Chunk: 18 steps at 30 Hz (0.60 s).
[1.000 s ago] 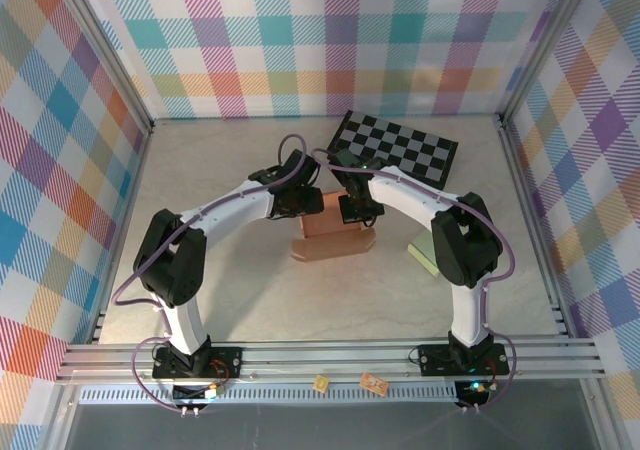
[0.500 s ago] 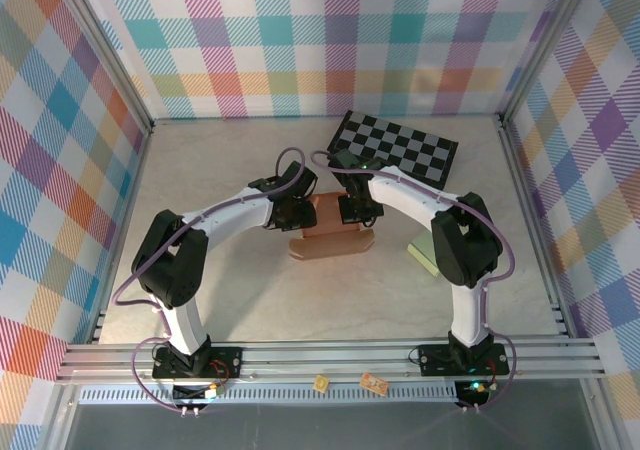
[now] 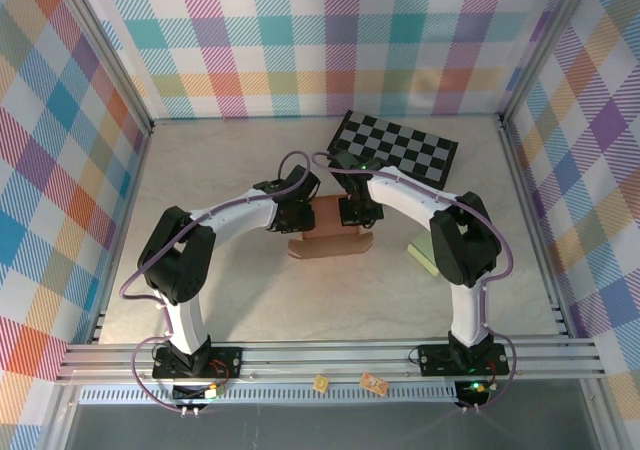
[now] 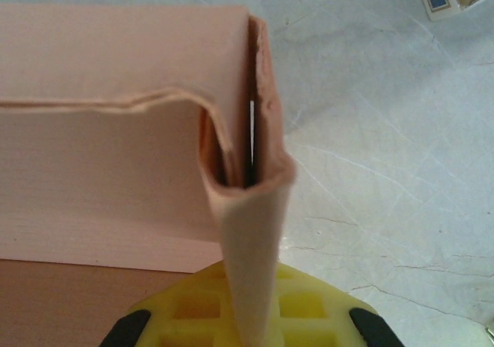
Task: Fold the paper box
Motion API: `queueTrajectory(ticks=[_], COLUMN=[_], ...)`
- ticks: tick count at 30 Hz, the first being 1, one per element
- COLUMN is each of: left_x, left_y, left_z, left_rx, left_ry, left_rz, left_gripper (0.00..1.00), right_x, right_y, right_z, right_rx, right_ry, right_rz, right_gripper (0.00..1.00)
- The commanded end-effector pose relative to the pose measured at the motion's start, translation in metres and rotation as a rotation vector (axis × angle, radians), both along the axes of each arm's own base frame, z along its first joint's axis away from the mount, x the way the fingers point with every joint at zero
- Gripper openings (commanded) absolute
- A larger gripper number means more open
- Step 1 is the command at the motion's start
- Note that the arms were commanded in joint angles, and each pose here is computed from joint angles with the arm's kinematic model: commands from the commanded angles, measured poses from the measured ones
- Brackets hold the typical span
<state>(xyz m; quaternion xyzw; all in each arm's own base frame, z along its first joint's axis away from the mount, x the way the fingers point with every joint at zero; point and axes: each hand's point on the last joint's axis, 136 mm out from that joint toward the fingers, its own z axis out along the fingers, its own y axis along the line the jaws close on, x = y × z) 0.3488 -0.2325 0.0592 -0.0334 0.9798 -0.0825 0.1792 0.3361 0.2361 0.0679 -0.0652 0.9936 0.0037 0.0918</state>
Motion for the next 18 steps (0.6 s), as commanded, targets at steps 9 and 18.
queueTrajectory(ticks=[9,18], left_x=[0.021,0.049], left_y=[-0.022,0.002], left_z=[0.090,0.158], left_rx=[-0.106,-0.162], left_ry=[-0.157,-0.263], left_rz=[0.020,0.137], left_gripper=[0.63,0.79], right_x=[-0.019,-0.035], right_y=[0.013,0.021], right_z=[-0.006,-0.002], right_rx=[0.046,0.108], right_ry=[0.201,0.340], right_rz=[-0.218,-0.551], right_gripper=[0.00,0.00])
